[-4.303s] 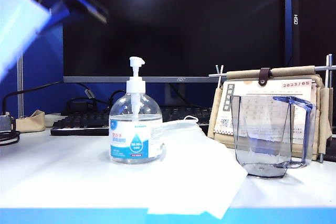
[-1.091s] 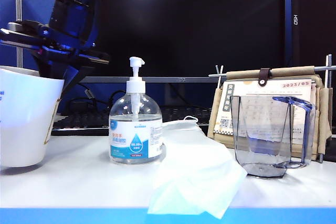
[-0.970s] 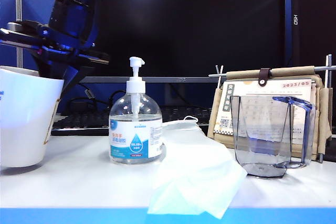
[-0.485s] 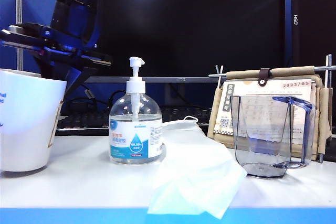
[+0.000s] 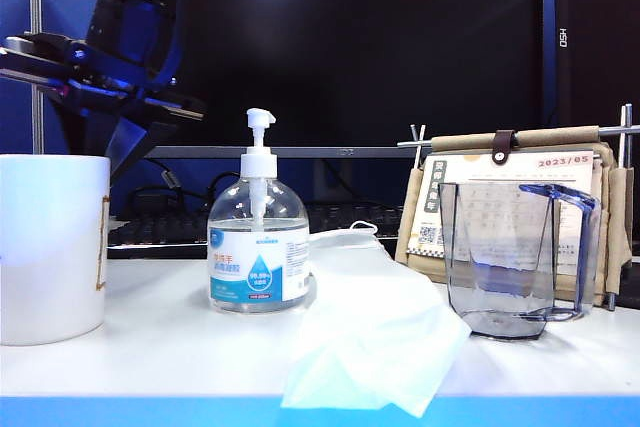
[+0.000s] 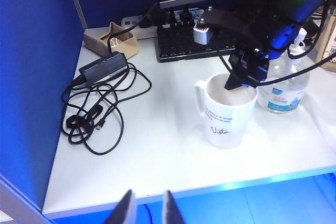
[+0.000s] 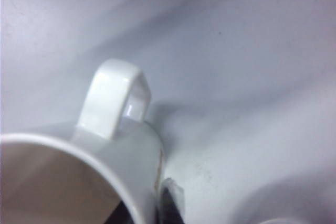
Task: Swap the positions of the transparent plastic cup and the white ceramic cup.
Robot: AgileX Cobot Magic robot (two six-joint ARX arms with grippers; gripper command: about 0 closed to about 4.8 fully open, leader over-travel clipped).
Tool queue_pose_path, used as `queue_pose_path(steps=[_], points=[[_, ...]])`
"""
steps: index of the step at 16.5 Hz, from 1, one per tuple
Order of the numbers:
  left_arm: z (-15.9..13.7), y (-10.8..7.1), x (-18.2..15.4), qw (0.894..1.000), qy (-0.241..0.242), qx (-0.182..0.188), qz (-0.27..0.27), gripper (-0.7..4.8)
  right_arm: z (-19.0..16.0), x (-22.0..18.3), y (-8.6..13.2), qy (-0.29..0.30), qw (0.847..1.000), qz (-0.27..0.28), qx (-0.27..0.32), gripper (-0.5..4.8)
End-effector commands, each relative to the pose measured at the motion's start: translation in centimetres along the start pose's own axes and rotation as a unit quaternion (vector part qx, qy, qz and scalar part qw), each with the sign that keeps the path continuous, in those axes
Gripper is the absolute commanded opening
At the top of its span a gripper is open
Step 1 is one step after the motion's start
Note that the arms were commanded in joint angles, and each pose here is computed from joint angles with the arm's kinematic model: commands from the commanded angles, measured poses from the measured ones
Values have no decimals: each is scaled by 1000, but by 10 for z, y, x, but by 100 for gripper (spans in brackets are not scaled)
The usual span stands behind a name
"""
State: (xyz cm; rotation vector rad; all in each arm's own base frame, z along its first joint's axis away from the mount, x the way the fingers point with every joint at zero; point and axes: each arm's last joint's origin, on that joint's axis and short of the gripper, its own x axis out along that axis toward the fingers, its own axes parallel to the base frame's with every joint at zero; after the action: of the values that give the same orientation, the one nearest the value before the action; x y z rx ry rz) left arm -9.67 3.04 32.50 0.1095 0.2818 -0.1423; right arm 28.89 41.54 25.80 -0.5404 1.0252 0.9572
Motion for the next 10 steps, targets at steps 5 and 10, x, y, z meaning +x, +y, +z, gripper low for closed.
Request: queue_pose_path(steps=[5,10], points=[[0,0,-1,1000,-2,1,0,79,2,-6,0,-10,999,-32,-10,64],[0,0,-1,1000,-2,1,0,79,5,-7,0,-22,999,-32,-13,65]])
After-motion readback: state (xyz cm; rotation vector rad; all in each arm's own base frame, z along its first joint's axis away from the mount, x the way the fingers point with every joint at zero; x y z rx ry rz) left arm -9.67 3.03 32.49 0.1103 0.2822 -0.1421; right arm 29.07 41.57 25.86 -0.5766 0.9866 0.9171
